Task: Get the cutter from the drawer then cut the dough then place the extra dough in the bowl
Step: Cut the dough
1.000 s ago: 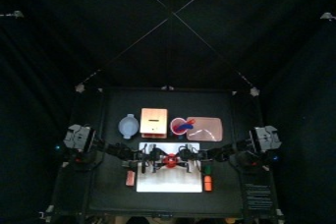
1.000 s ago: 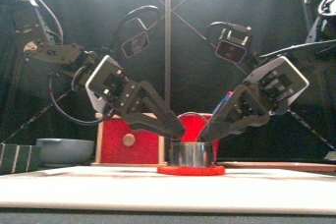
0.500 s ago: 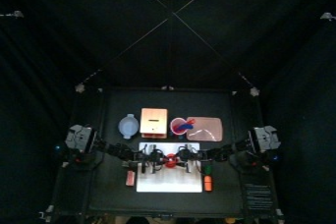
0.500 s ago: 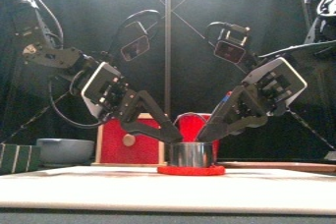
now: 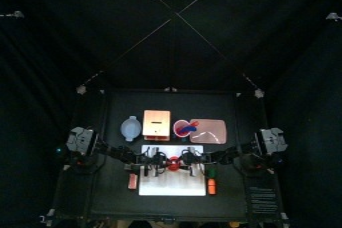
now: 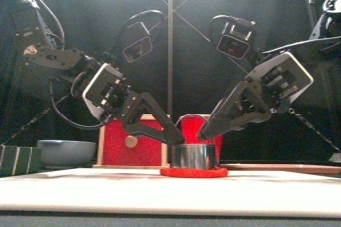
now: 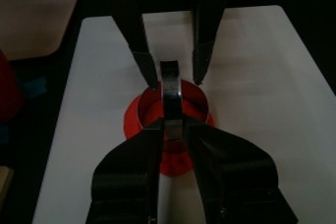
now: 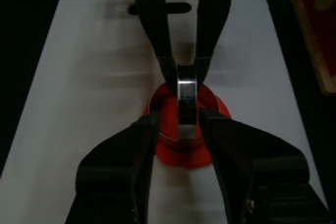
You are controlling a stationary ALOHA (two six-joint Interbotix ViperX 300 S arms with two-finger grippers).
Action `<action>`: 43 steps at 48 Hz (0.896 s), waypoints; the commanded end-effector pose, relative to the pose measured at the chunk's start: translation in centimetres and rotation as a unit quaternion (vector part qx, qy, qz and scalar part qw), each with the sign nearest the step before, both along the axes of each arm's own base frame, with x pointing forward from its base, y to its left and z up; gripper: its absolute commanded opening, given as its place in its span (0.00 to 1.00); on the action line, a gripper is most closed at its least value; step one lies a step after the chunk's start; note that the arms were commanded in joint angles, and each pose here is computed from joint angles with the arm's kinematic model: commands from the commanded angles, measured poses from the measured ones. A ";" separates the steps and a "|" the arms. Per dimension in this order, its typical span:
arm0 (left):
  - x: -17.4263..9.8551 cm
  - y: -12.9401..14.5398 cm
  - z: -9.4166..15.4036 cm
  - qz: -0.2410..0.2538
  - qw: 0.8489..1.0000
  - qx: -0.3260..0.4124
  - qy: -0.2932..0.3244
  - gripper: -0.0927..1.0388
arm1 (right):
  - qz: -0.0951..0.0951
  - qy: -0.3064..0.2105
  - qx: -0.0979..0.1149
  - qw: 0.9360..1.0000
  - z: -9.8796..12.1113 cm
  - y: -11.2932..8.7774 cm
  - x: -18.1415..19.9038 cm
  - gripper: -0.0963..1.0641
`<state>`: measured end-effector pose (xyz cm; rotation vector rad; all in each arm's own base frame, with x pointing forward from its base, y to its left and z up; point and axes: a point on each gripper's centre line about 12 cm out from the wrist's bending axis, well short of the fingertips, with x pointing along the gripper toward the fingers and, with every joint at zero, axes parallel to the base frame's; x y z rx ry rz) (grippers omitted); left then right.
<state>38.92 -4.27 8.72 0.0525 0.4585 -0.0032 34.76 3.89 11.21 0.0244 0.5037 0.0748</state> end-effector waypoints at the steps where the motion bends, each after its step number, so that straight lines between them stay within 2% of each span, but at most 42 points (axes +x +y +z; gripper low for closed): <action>1: 0.5 0.0 0.6 0.001 1.000 -0.002 -0.010 0.65 | -0.002 -0.009 0.003 1.000 0.6 0.0 0.5 0.72; 7: 0.4 0.1 0.5 0.002 1.000 -0.001 -0.009 0.64 | -0.004 -0.001 0.003 1.000 0.0 -0.1 0.6 0.67; 20: 0.4 0.1 0.0 0.001 1.000 -0.001 -0.002 0.64 | -0.002 0.009 0.000 1.000 -0.5 -0.1 0.3 0.45; 31: 0.2 -0.1 -2.3 0.003 0.999 -0.004 0.033 0.63 | -0.005 0.045 0.000 0.999 -2.3 -0.1 -0.4 0.43; 43: -0.5 -0.7 -5.6 0.016 0.995 -0.015 0.092 0.52 | -0.015 0.074 0.004 0.997 -4.4 -0.1 -0.4 0.43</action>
